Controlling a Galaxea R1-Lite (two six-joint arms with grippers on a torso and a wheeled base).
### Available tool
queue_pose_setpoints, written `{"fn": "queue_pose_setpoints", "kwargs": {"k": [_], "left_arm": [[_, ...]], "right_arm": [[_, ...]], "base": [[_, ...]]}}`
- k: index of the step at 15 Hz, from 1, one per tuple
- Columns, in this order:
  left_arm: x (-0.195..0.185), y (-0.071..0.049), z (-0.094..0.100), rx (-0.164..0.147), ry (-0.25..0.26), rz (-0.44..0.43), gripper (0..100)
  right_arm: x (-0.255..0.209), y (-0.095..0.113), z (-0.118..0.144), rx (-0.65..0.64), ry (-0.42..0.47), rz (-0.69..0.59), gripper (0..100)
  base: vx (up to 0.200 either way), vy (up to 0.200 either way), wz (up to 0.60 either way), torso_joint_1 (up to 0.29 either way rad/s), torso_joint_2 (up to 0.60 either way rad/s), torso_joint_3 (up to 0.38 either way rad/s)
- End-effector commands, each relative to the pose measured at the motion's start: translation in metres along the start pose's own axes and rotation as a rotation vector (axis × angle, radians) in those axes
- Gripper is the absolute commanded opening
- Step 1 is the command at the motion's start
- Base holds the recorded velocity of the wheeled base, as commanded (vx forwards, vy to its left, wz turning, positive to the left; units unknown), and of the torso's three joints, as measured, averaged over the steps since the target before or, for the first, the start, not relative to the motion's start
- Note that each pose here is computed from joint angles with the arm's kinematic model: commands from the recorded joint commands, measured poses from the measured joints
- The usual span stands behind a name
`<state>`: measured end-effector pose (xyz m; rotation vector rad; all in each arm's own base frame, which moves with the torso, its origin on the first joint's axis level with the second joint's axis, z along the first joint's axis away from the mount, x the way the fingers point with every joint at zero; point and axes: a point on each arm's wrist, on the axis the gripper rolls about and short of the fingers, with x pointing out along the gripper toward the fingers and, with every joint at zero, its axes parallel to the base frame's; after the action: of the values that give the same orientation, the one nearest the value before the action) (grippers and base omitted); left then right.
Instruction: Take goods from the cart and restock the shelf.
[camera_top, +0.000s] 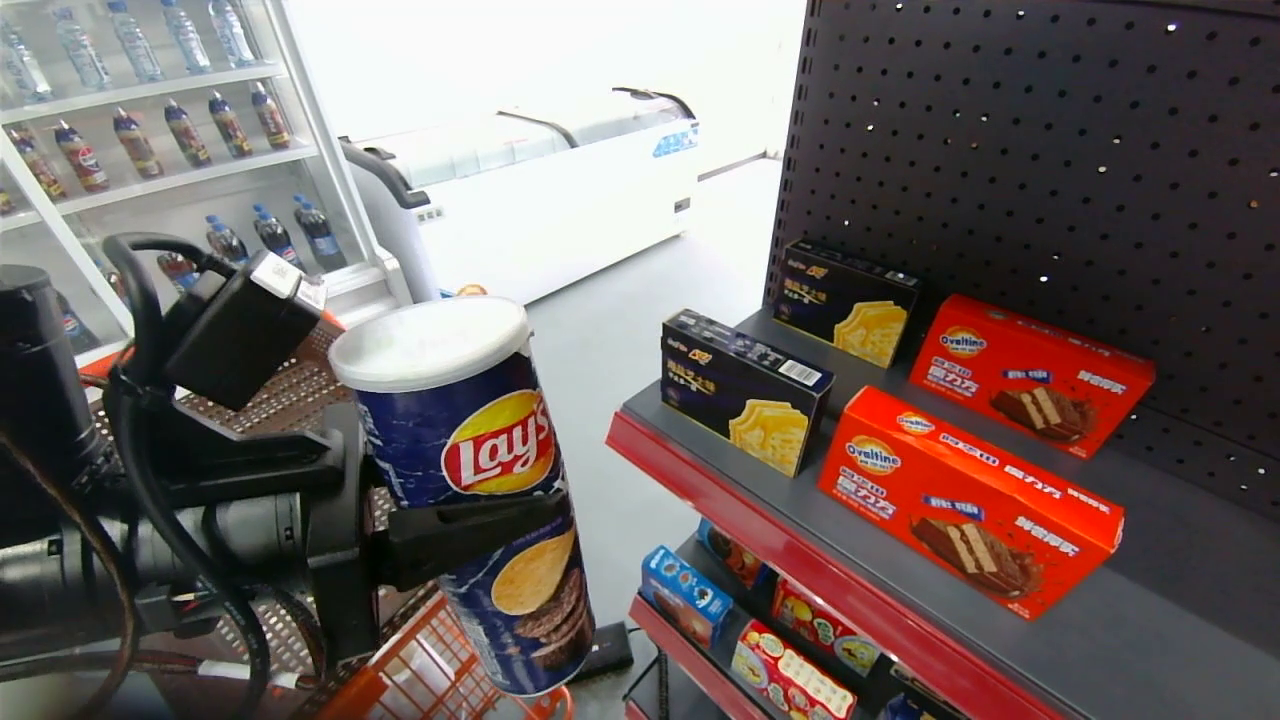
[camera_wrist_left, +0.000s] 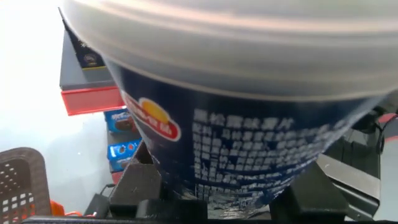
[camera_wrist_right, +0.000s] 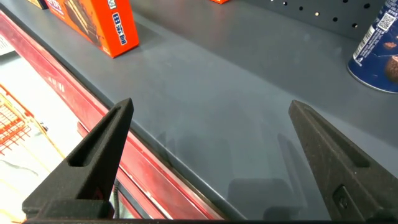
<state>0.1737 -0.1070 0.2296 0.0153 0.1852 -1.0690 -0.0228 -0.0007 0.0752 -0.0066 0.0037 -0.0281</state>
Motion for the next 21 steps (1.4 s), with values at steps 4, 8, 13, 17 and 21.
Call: {"fn": "queue_pose_setpoints", "kwargs": {"k": [4, 8, 13, 17, 21], "left_arm": [[0.005, -0.010, 0.000, 0.010, 0.003, -0.054, 0], [0.005, -0.020, 0.004, 0.027, -0.010, -0.099, 0], [0.005, -0.033, 0.009, 0.047, -0.030, -0.151, 0], [0.005, -0.033, 0.008, 0.046, -0.027, -0.151, 0], [0.005, -0.032, 0.006, 0.042, -0.022, -0.149, 0]], "right_arm": [[0.000, 0.000, 0.000, -0.001, -0.001, 0.002, 100], [0.000, 0.000, 0.000, -0.001, -0.002, 0.008, 100], [0.000, 0.000, 0.000, -0.001, -0.002, 0.008, 100], [0.000, 0.000, 0.000, -0.003, -0.001, 0.008, 100], [0.000, 0.000, 0.000, 0.000, -0.001, 0.008, 100]], "base": [[0.000, 0.000, -0.60, 0.000, 0.00, 0.002], [0.000, 0.000, -0.60, 0.005, 0.00, 0.005], [0.000, 0.000, -0.60, 0.003, 0.00, 0.002], [0.000, 0.000, -0.60, 0.002, -0.01, 0.002], [0.000, 0.000, -0.30, 0.002, 0.00, 0.001]]}}
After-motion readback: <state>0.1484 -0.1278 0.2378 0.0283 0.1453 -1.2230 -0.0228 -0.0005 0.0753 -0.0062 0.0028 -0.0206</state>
